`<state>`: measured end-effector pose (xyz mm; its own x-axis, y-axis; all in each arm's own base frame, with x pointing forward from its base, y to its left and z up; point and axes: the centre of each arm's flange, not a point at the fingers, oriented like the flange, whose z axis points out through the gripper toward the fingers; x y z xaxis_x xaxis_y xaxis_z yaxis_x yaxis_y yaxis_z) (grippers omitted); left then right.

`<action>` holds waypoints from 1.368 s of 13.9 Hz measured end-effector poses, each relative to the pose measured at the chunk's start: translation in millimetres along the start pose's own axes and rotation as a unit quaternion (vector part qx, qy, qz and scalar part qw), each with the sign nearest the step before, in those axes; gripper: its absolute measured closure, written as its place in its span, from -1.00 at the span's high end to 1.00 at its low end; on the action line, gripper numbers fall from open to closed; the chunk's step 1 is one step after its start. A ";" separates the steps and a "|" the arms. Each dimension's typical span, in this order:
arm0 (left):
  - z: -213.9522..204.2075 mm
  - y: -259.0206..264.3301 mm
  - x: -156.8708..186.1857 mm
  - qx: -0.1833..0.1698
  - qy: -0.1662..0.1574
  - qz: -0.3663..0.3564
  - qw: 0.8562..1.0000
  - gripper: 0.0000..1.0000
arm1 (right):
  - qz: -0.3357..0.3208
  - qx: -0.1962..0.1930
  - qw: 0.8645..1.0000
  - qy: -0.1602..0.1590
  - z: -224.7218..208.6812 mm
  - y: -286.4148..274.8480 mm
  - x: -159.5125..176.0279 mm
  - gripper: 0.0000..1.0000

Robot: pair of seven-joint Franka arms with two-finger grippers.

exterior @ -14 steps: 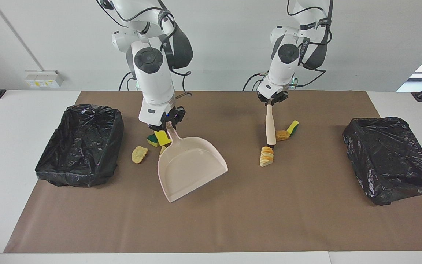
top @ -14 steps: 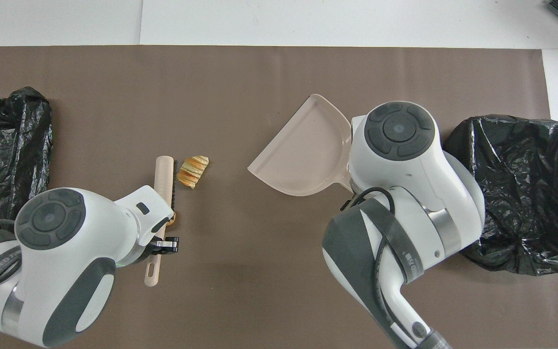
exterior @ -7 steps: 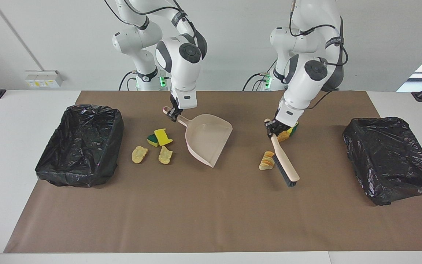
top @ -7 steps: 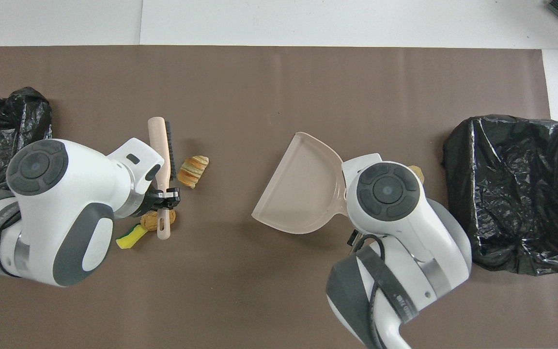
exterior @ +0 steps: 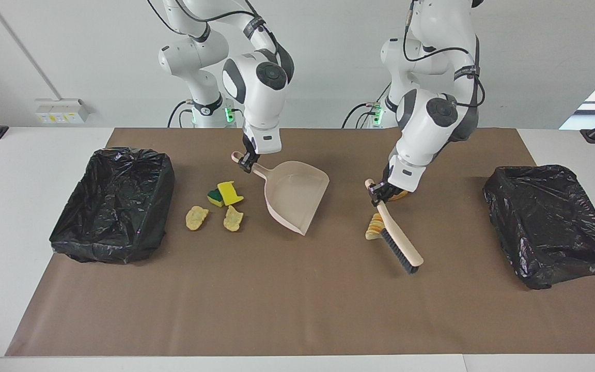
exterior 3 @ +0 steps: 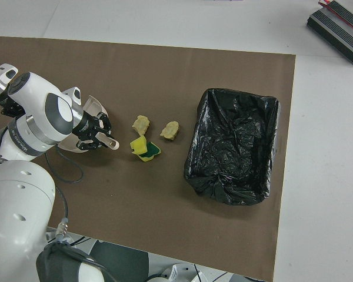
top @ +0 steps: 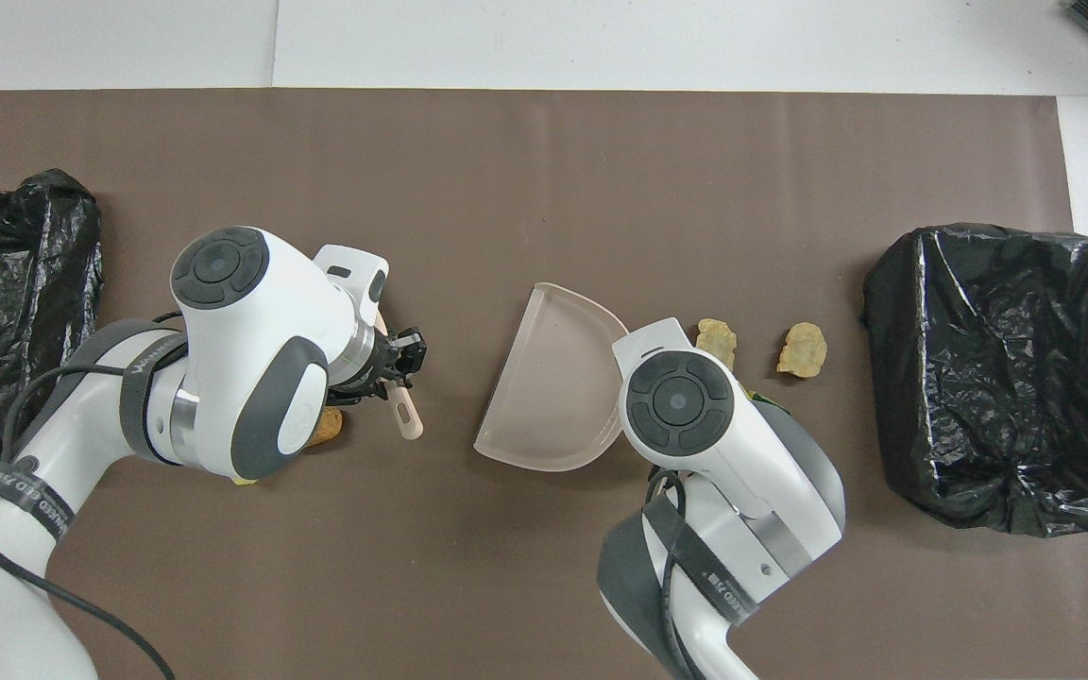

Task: Sweep and dump trash in bin
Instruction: 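Sweep the bread and sponge pieces toward the dustpan with the left gripper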

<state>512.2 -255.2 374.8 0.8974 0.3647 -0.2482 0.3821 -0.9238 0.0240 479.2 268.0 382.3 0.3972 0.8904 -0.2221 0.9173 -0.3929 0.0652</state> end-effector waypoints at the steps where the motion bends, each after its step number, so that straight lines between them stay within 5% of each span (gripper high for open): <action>1: -0.6 -2.2 -10.6 0.016 -0.017 0.004 1.000 -0.48 | -0.003 0.000 1.000 0.001 4.6 -0.4 3.4 -0.36; 11: -74.3 -52.4 -80.8 0.085 -0.064 -0.011 0.994 -0.48 | -0.054 -0.009 0.998 0.006 12.4 -37.9 42.8 -0.36; 16: -42.3 -119.4 -108.6 0.180 -0.040 -0.051 0.981 -0.48 | -0.079 -0.011 0.997 0.007 12.9 -39.3 44.8 -0.36; 19: -41.2 -154.5 -110.2 0.204 -0.038 -0.072 0.976 -0.48 | -0.086 -0.011 0.996 0.006 13.3 -46.2 49.3 -0.36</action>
<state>363.3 -147.9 438.3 0.8161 0.4986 -0.2922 0.3694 -0.8389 -0.3998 456.1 326.9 355.4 0.2346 0.9470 -0.2193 0.9721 -0.2294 0.0491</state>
